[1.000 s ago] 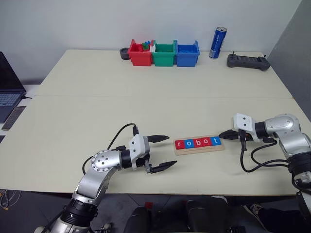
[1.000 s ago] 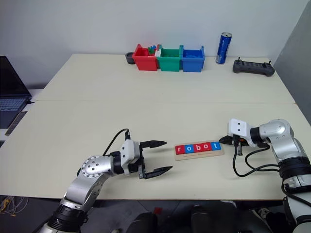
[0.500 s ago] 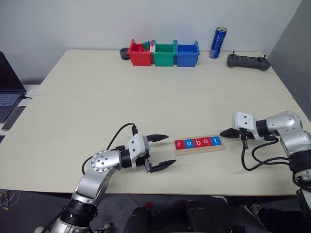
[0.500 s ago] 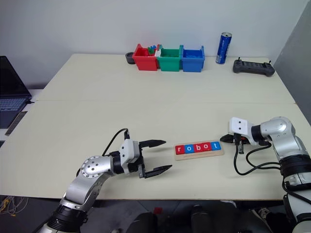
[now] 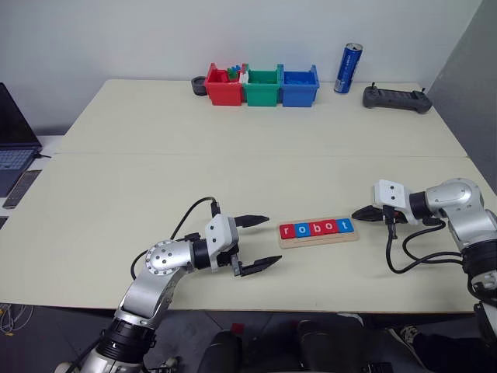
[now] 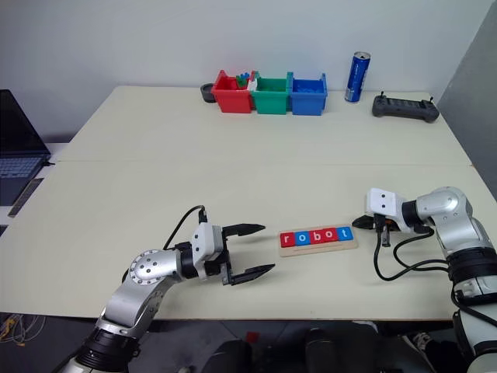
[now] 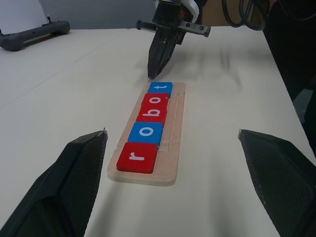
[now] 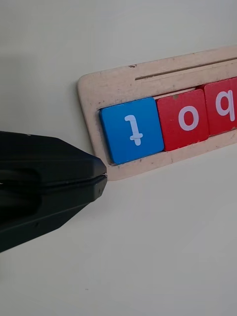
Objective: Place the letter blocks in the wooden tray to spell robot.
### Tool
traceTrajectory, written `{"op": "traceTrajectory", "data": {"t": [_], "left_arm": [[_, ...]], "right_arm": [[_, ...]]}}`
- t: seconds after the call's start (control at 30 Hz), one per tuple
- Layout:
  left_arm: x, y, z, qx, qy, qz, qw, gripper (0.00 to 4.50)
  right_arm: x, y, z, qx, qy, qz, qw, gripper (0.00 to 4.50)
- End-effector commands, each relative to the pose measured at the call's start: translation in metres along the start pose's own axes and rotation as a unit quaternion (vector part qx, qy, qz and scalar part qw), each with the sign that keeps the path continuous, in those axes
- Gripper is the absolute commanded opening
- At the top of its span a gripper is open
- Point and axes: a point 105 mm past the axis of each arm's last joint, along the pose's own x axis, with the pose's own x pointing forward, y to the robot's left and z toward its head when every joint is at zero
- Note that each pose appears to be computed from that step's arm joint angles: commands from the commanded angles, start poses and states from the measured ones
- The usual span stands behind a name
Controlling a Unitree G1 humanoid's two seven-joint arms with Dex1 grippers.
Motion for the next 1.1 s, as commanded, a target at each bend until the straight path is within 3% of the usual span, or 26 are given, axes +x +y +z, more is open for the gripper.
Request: {"op": "traceTrajectory", "data": {"t": [0.03,0.3,1.1], "left_arm": [[-0.001,0.002,0.013,0.022,-0.018,0.005,1.000,4.50],[-0.001,0.001,0.014,0.021,-0.019,0.004,1.000,4.50],[-0.004,0.005,0.014,0.023,-0.011,0.006,1.000,4.50]], "right_arm": [[-0.011,-0.013,0.011,-0.018,-0.011,-0.023,1.000,0.03],[-0.011,-0.021,0.030,-0.010,-0.065,-0.045,0.997,0.03],[0.014,0.002,0.019,-0.044,-0.043,-0.003,0.998,0.03]]}}
